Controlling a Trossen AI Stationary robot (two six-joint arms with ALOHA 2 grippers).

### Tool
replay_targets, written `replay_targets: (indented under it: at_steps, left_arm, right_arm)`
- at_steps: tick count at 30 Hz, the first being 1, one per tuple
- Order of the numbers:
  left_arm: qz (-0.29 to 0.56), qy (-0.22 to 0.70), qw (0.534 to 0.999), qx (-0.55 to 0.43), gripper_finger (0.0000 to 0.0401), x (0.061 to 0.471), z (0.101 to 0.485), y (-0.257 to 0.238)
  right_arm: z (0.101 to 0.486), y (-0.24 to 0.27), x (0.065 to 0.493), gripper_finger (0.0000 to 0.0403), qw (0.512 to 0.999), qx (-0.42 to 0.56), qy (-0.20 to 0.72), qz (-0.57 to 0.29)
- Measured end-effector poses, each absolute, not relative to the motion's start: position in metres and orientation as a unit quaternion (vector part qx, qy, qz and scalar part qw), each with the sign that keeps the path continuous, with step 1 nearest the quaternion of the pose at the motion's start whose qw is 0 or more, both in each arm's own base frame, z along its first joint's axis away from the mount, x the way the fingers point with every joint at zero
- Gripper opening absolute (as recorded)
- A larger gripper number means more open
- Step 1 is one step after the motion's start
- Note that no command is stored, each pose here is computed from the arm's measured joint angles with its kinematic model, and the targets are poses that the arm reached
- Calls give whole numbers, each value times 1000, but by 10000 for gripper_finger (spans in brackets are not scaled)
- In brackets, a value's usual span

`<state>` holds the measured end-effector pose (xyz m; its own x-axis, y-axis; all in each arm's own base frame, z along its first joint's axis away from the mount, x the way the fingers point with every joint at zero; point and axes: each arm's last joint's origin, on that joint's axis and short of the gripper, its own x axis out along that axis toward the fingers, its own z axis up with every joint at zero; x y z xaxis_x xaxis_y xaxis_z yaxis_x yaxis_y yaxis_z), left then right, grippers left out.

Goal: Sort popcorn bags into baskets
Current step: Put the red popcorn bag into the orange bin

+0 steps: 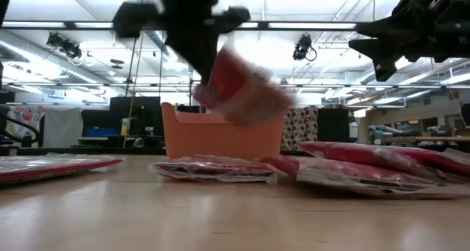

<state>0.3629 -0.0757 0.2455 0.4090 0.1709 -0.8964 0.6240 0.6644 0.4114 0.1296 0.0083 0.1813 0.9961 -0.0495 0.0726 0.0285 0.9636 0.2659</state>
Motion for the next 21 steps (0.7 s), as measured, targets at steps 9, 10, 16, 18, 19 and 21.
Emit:
replay_targets:
  at_steps: [9,10,16,18,19,21]
  left_arm:
    - [14,554,802,223,1,357,293,5]
    - [33,563,800,205,1,355,292,16]
    - [142,600,781,102,1,347,268,81]
    - [174,592,783,78,1,346,260,99]
    - [185,596,778,73,1,344,255,108]
    - [205,587,780,68,5,346,249,121]
  right_arm:
    - [181,8,130,154,990,133,-37,-21]
    - [181,8,130,154,990,133,-37,-21]
    - [180,8,130,154,991,131,-34,-21]
    - [180,8,130,154,991,130,-33,-21]
    - [180,8,130,154,991,130,-34,-22]
    - [180,8,131,154,991,129,-34,-24]
